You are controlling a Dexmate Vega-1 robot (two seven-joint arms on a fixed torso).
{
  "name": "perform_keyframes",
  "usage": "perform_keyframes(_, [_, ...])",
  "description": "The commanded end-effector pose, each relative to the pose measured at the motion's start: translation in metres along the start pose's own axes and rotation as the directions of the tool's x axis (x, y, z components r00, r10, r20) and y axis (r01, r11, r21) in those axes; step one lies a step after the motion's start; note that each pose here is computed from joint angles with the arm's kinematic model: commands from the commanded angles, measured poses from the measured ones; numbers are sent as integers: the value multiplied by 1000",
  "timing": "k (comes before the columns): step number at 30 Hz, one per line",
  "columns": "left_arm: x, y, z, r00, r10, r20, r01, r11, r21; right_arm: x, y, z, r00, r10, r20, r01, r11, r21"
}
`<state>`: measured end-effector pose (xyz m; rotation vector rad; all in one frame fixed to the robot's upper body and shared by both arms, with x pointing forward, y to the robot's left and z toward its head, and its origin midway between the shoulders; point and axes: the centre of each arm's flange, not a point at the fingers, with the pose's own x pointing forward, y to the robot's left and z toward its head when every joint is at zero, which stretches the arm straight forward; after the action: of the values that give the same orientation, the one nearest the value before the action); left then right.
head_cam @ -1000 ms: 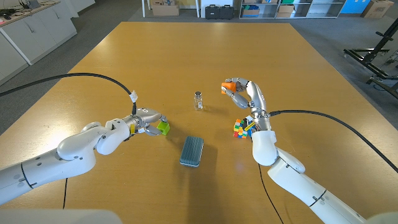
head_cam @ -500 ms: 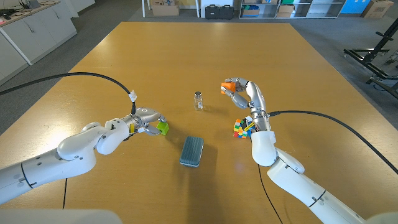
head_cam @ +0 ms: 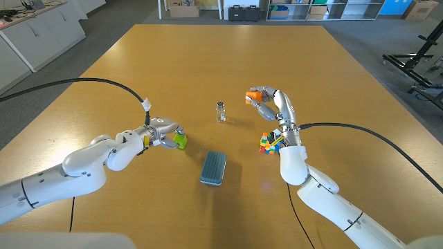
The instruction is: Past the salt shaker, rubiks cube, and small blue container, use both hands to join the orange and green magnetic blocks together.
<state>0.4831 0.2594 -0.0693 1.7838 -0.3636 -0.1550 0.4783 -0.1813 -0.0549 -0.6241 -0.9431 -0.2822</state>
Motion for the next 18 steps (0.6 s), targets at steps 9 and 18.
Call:
perform_keyframes(9, [-16,31,-3,992,122,-26,-124,991,-56,7,-11,8,999,24,35,-24,1000,11])
perform_keyframes(18, [-24,41,-4,979,198,-49,-202,973,-112,21,-16,15,995,39,88,-42,999,26])
